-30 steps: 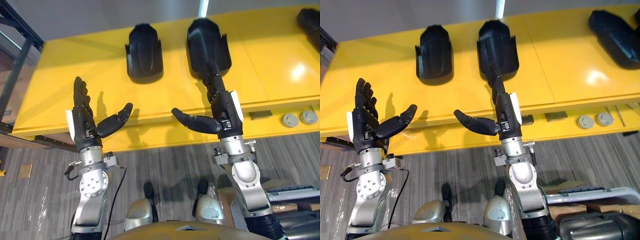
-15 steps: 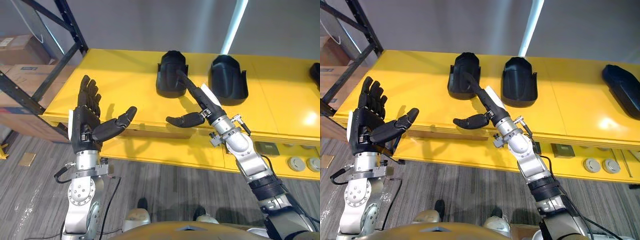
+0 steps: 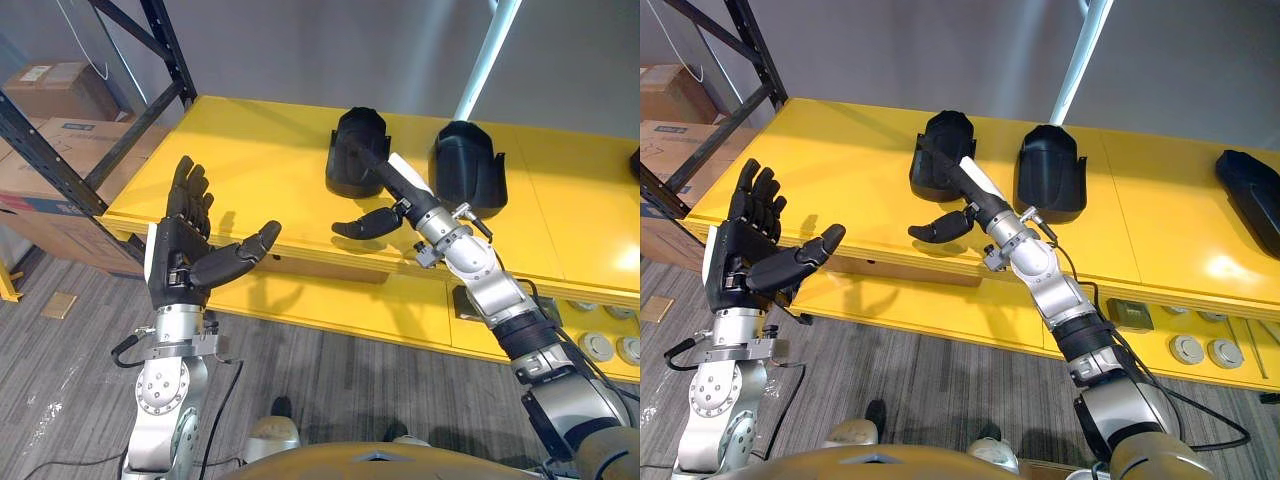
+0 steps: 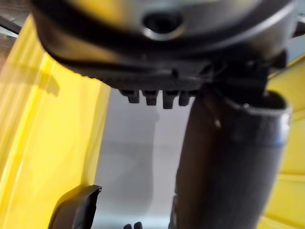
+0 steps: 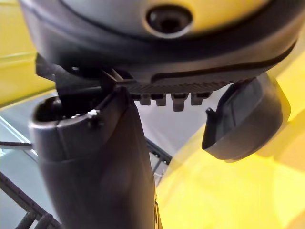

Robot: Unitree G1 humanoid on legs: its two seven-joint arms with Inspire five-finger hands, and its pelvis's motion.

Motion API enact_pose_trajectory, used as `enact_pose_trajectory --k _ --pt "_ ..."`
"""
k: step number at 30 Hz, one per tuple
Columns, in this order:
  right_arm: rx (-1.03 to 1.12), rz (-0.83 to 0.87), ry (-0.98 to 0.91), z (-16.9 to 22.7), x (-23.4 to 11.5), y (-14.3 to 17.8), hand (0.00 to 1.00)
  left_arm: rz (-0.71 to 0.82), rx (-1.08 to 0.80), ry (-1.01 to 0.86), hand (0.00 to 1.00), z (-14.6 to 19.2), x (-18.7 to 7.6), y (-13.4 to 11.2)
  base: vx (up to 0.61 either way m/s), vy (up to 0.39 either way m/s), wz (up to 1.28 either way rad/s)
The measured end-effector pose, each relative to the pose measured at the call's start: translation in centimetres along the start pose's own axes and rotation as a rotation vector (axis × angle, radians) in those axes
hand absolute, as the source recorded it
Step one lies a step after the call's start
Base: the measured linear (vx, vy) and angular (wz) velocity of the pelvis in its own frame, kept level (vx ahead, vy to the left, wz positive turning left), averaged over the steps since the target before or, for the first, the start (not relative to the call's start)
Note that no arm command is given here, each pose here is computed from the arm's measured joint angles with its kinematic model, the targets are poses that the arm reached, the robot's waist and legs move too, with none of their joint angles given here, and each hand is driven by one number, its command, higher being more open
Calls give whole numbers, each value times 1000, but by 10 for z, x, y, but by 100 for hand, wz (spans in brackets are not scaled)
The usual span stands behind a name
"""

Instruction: Walk over and take three plastic housings, then place them on the shelf

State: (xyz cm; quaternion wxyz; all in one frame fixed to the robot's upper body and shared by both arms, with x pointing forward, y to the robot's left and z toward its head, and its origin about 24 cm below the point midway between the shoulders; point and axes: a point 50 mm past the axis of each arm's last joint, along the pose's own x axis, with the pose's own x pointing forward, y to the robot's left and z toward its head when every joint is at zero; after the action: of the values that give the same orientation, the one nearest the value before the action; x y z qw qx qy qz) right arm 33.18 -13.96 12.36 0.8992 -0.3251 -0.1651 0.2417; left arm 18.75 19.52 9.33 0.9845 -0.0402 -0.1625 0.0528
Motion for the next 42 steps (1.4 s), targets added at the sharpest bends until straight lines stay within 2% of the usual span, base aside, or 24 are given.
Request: enact_pose_trajectory --k 15,42 --pt "-32 154 107 -15 15 4 100 5 -6 33 100 -8 -1 1 -5 3 3" --pt "-19 206 142 -19 16 -6 100 1 -8 68 100 -16 -2 1 -1 0 0"
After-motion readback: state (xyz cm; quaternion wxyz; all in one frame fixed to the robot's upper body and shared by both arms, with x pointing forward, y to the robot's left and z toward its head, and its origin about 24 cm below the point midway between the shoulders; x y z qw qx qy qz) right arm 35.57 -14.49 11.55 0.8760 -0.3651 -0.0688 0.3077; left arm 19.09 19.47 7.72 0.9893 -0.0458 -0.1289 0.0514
